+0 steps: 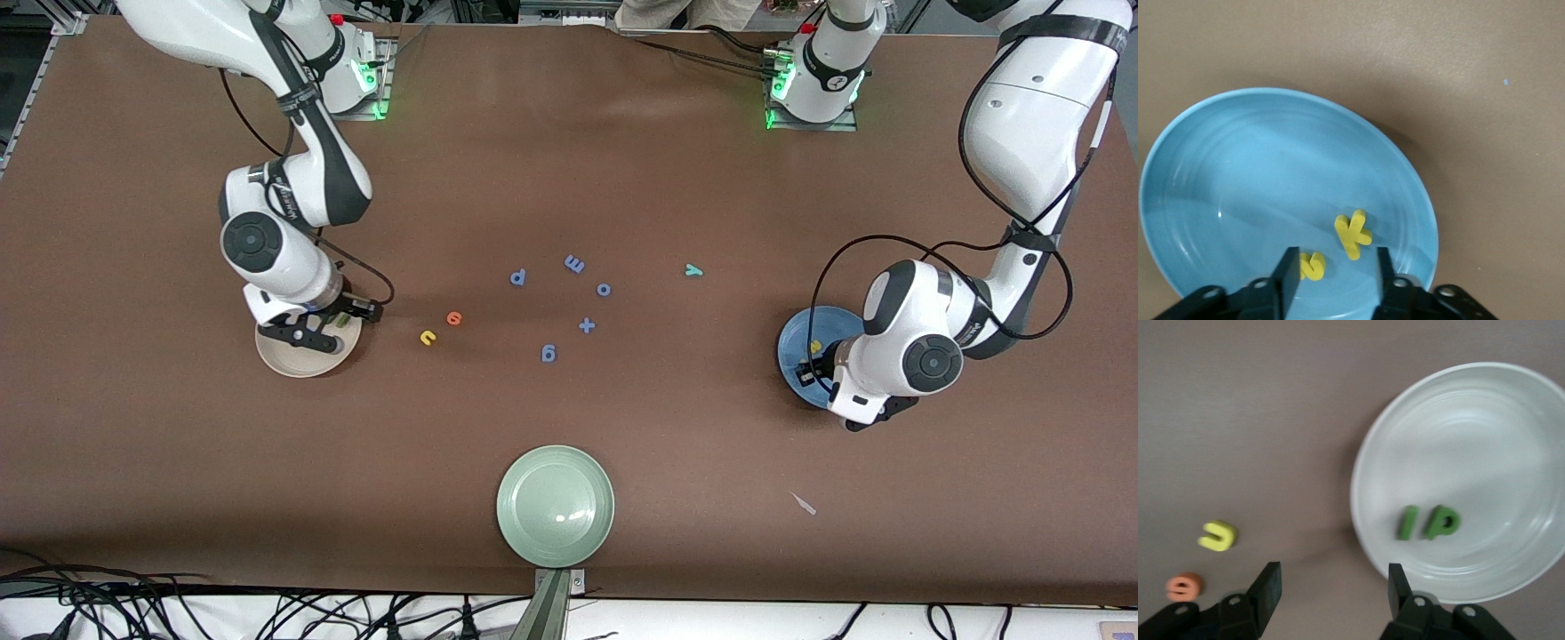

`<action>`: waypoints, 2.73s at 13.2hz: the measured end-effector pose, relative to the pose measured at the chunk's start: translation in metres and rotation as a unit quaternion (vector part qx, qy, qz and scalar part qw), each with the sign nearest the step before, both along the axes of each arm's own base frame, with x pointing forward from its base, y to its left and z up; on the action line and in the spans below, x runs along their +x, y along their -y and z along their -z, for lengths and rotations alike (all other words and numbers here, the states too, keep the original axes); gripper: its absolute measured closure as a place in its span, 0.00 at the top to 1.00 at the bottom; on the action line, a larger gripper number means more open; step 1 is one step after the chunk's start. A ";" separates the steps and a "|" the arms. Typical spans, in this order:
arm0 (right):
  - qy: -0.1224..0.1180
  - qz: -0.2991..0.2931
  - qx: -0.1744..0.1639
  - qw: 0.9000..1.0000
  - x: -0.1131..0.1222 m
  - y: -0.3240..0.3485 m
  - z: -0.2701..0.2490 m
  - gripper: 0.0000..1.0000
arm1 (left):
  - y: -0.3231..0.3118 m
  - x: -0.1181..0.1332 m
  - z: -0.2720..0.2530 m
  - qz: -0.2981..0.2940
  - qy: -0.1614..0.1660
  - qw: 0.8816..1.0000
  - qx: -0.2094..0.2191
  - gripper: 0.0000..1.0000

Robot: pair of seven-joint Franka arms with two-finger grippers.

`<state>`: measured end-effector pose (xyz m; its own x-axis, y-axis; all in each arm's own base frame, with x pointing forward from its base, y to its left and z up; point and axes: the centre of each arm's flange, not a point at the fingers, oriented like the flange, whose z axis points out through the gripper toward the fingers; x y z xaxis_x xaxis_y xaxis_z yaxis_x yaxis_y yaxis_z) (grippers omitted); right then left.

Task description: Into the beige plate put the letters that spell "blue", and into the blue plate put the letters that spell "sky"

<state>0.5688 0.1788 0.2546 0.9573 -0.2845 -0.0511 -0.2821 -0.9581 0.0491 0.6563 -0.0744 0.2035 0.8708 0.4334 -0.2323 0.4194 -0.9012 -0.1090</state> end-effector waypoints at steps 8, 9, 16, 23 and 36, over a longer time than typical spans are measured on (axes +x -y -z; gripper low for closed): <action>-0.002 0.077 0.018 0.997 0.011 -0.085 0.062 0.75 | 0.014 -0.008 -0.029 0.096 -0.021 0.995 -0.016 1.00; -0.003 0.076 0.018 0.997 0.009 -0.088 0.068 0.75 | 0.011 -0.008 -0.028 0.104 -0.023 0.994 -0.018 1.00; -0.003 0.077 0.015 0.997 0.010 -0.084 0.073 0.65 | 0.113 -0.058 -0.092 0.190 -0.020 0.981 -0.024 0.99; -0.004 0.068 0.013 0.998 0.014 -0.075 0.076 0.27 | 0.165 -0.167 -0.029 0.178 0.041 0.983 -0.029 1.00; -0.059 -0.072 -0.002 0.996 0.024 0.113 -0.003 0.31 | 0.200 -0.210 0.027 0.278 0.057 0.958 -0.050 0.98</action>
<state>0.5923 0.0659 0.2571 0.9757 -0.1454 -0.1641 -0.1341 -0.9879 0.0780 0.4463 -0.2749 0.1767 0.9828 -0.1235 -0.1372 -0.1237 -0.9923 0.0070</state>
